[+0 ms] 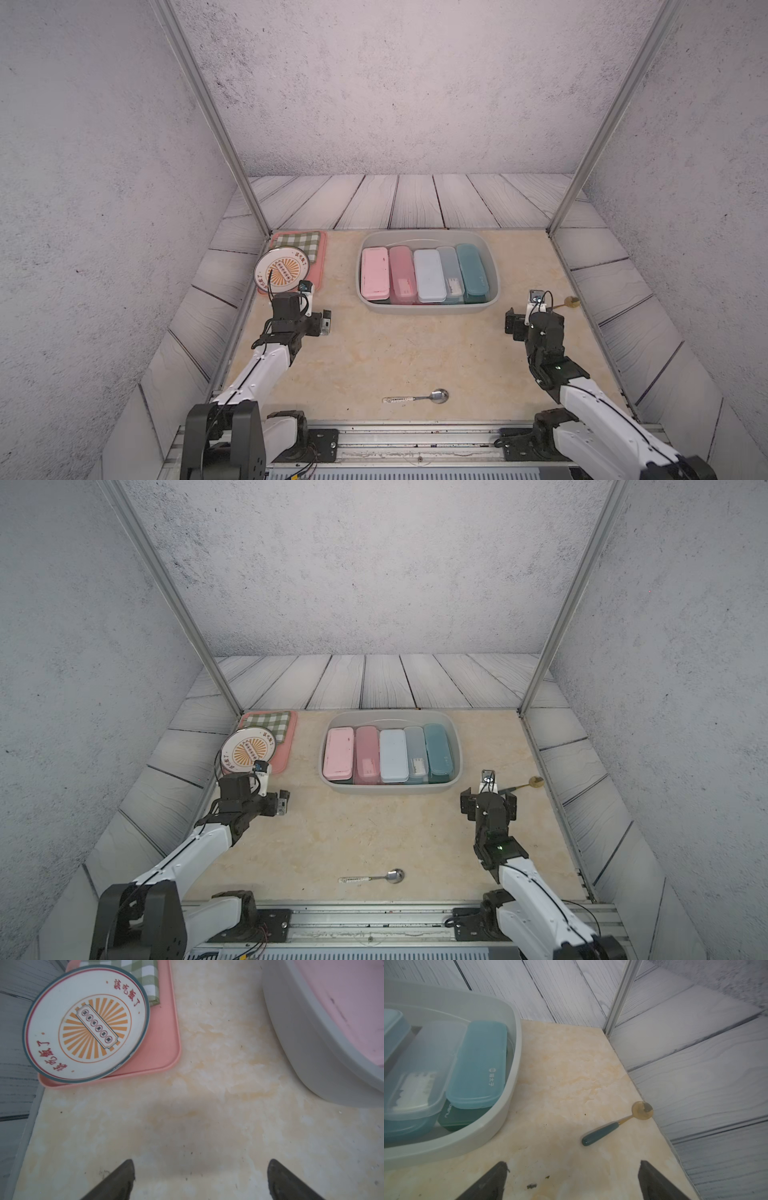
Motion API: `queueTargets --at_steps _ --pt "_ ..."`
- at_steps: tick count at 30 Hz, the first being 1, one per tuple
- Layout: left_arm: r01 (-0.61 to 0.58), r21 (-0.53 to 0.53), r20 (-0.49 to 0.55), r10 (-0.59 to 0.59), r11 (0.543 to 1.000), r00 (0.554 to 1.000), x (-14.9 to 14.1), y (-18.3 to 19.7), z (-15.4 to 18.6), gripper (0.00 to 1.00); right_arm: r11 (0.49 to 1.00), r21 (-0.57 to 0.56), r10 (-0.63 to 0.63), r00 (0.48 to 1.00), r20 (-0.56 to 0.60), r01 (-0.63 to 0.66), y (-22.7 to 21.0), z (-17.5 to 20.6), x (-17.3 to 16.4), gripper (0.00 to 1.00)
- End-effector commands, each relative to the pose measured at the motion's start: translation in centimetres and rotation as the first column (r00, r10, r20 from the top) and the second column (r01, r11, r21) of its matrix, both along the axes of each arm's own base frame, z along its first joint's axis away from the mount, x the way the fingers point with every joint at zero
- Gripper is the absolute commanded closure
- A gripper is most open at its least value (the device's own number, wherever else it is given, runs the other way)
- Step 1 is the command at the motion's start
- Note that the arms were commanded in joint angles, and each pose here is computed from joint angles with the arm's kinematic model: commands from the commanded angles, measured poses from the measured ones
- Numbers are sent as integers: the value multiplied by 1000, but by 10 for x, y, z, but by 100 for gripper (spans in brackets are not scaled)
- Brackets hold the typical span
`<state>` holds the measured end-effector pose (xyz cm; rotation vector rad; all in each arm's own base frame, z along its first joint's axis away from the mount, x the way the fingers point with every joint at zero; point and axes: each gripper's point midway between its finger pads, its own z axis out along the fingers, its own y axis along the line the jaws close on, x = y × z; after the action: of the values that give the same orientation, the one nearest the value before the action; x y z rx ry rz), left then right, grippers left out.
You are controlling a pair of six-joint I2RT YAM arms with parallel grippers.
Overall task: Put the pencil case into the storage box
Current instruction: Reset both arms
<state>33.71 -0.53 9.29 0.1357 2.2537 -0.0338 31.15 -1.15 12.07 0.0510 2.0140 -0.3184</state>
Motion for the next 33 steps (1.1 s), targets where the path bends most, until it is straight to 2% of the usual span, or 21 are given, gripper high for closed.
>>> queueTargets --at_steps 1,5,8,12,15,18,22,24,26,33 --pt "-59 -46 190 66 997 980 26 13 22 0 998 49 38 985 167 -47 6 20 34 1" --pt "-96 -67 278 112 993 954 31 21 32 0 995 86 39 978 207 -58 0 9 58 1" --pt "-105 -59 365 119 993 923 32 24 38 0 989 126 53 986 155 -73 -2 -15 70 1" --pt "-121 -81 380 143 989 914 39 26 38 0 988 117 80 981 175 -101 2 -22 73 1" --pt "-119 -96 398 148 988 905 45 26 29 0 989 117 74 988 135 -90 0 -25 72 1" --pt "-134 -94 378 160 986 912 50 28 15 0 990 118 58 990 127 -74 -2 -25 75 1" --pt "-128 -81 331 147 989 932 60 26 6 0 990 122 -83 995 57 76 -23 -29 83 1" --pt "-167 -50 277 174 985 945 67 29 2 0 990 121 -80 995 64 72 -22 -29 83 1" --pt "-138 -17 272 137 990 952 70 20 2 0 990 122 -78 995 61 70 -22 -29 83 1" --pt "-150 -22 271 151 988 951 70 21 2 0 990 121 -79 995 59 72 -22 -30 83 1"
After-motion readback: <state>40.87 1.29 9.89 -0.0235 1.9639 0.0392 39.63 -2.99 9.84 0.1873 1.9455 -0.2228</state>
